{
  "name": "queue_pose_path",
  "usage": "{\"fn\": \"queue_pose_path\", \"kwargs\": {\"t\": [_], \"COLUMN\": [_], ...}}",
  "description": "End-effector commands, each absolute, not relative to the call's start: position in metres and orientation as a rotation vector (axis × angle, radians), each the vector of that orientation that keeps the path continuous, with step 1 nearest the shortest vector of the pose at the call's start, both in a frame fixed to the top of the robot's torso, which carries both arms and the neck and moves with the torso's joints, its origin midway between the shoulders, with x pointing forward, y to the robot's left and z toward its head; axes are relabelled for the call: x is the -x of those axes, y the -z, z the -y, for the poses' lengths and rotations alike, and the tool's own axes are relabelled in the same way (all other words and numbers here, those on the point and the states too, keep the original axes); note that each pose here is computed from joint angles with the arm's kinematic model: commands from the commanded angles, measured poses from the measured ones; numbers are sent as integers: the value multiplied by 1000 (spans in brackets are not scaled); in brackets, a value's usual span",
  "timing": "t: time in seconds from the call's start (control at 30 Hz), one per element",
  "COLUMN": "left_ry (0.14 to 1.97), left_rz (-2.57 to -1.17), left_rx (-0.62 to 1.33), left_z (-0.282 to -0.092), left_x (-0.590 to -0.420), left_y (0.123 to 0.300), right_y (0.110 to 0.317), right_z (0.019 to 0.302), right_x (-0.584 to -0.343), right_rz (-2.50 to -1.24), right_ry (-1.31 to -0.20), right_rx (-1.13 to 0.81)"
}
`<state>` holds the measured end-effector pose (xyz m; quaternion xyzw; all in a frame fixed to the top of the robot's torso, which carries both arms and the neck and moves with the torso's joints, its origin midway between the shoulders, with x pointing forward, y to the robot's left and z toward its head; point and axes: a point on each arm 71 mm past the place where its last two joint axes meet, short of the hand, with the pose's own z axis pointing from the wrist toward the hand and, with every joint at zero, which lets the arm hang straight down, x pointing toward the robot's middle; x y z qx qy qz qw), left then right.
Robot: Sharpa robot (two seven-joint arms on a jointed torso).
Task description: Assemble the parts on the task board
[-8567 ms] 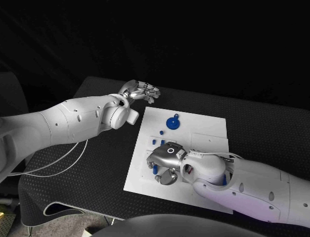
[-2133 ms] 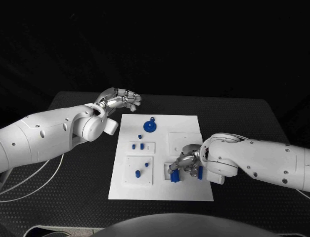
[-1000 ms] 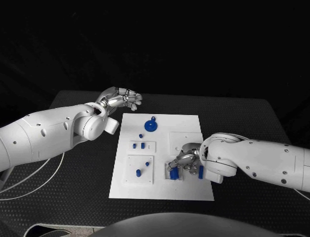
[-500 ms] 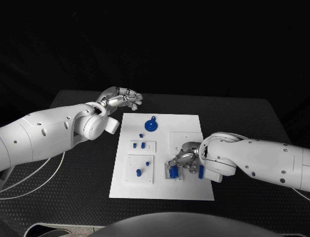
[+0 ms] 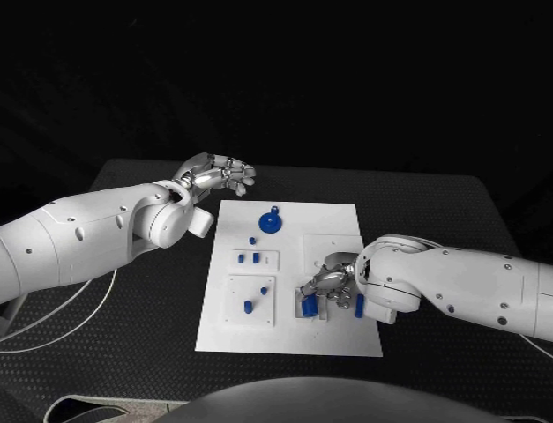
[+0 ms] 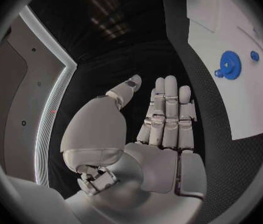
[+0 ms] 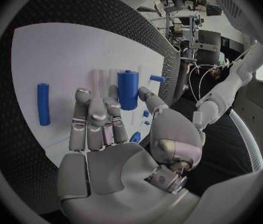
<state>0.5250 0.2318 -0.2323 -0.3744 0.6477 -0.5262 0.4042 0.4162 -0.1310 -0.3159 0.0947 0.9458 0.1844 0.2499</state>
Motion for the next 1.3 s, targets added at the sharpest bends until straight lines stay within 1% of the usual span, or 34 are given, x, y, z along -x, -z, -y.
{"fn": "queue_pose_path", "kwargs": {"t": [0.03, 0.67, 0.87, 1.0, 1.03, 1.17, 1.23, 1.3], "left_ry": [1351, 1349, 1349, 1349, 1349, 1344, 1339, 1338], "left_rz": [-1641, -1642, -1643, -1643, -1643, -1640, -1636, -1635], "left_rx": [943, 944, 944, 944, 944, 945, 946, 946], "left_z": [-229, -230, -230, -230, -230, -232, -233, -234], "left_x": [-525, -525, -525, -525, -525, -526, -526, -527], "left_y": [231, 231, 231, 231, 231, 231, 231, 231], "right_y": [320, 320, 319, 316, 315, 309, 300, 295], "right_z": [132, 132, 134, 137, 138, 147, 154, 159], "right_x": [-414, -414, -415, -415, -414, -412, -416, -418], "right_rz": [-2599, -2588, -2562, -2527, -2520, -2494, -2469, -2461], "right_ry": [-486, -484, -486, -512, -535, -563, -583, -592], "right_rx": [-234, -214, -212, -218, -216, -234, -258, -286]}}
